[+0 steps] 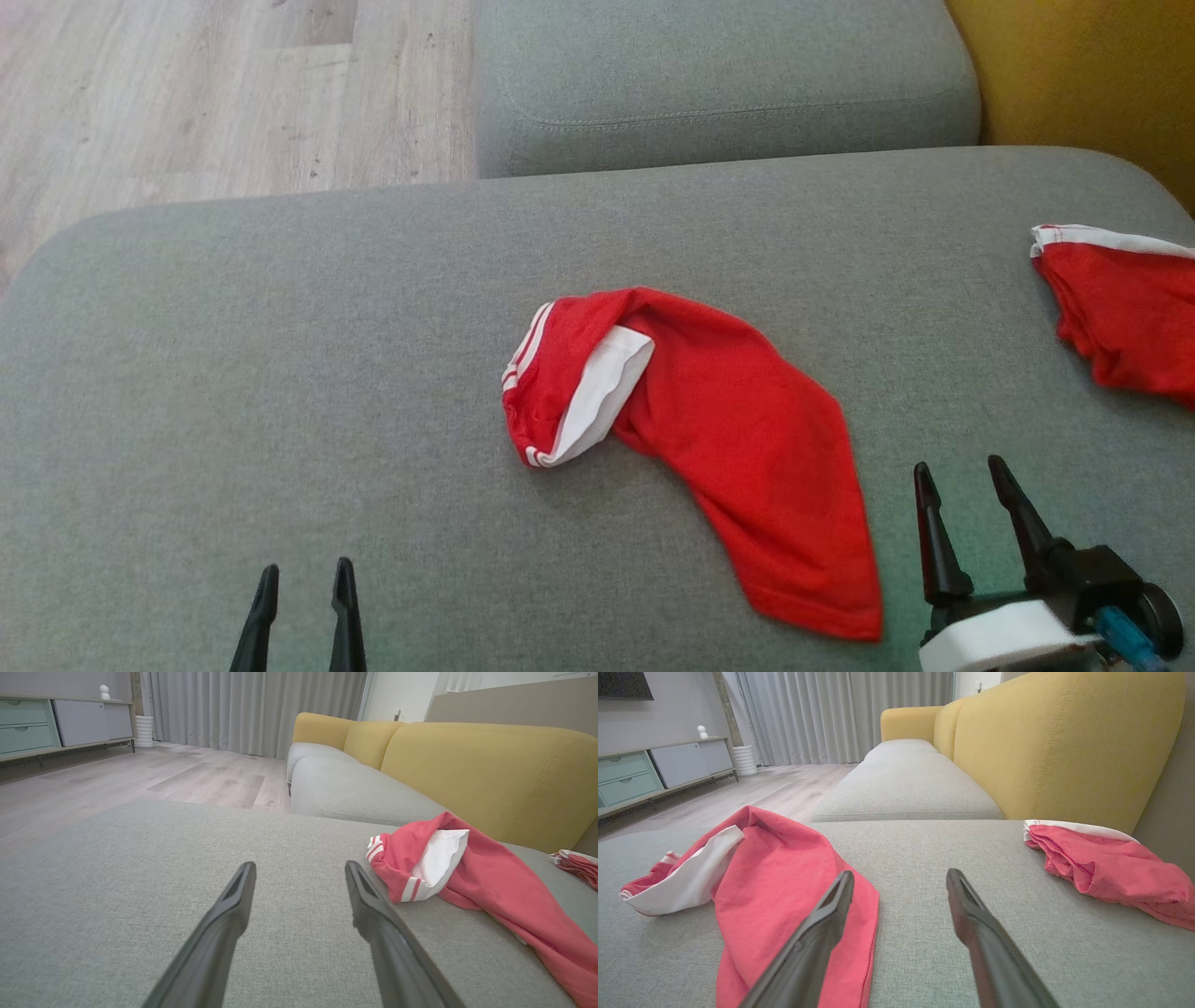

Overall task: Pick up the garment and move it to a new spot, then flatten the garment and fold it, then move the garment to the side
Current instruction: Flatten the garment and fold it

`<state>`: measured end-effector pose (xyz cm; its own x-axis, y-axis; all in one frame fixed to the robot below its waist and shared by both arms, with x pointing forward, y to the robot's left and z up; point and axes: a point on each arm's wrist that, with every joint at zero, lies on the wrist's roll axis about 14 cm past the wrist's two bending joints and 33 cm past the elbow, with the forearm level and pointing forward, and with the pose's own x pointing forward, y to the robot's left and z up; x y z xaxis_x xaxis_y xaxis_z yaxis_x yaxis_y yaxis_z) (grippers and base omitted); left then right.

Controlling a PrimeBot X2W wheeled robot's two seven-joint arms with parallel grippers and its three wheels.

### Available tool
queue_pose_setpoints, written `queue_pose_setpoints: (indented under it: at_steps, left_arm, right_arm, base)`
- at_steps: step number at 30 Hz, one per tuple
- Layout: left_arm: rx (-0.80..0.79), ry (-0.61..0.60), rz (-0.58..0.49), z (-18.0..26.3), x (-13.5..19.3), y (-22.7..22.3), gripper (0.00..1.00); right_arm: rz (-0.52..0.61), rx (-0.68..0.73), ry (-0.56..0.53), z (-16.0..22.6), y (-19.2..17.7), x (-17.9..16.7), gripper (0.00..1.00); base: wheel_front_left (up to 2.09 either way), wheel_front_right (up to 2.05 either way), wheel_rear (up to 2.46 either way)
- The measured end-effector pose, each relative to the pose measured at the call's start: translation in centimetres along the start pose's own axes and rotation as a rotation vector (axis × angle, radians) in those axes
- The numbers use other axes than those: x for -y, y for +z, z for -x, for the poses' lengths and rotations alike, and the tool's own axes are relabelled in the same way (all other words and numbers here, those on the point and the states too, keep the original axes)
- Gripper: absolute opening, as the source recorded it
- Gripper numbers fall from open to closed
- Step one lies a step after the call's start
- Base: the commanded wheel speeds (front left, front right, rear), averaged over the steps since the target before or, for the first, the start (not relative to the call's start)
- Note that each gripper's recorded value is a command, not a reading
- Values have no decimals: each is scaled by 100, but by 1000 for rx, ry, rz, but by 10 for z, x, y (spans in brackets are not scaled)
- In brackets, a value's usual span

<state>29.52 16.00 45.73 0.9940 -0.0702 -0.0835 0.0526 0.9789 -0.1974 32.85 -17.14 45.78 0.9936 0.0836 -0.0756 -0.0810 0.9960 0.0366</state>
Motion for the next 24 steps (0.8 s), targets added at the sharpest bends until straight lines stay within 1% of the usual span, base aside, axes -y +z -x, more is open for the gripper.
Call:
queue_pose_setpoints:
  at_steps: [16, 19, 20, 21, 24]
  left_arm:
    - [-12, -7, 2, -1, 2, -3, 100]
    - [-10, -34, 15, -5, 12, -3, 100]
    - [8, -66, 16, -14, 22, 3, 100]
    - [8, -66, 16, -14, 22, 3, 100]
    - [36, -126, 12, -33, 42, 12, 100]
  right_arm:
    - [-1, -12, 3, 0, -3, -1, 100]
    - [-2, -16, 2, 0, -5, -1, 100]
    - [-3, -18, 2, 1, -5, -1, 100]
    - [-3, -18, 2, 1, -5, -1, 100]
    - [-5, -21, -1, 2, -7, -1, 100]
  base:
    - [0, 0, 0]
    - [0, 0, 0]
    - [0, 0, 0]
    - [0, 0, 0]
    - [0, 0, 0]
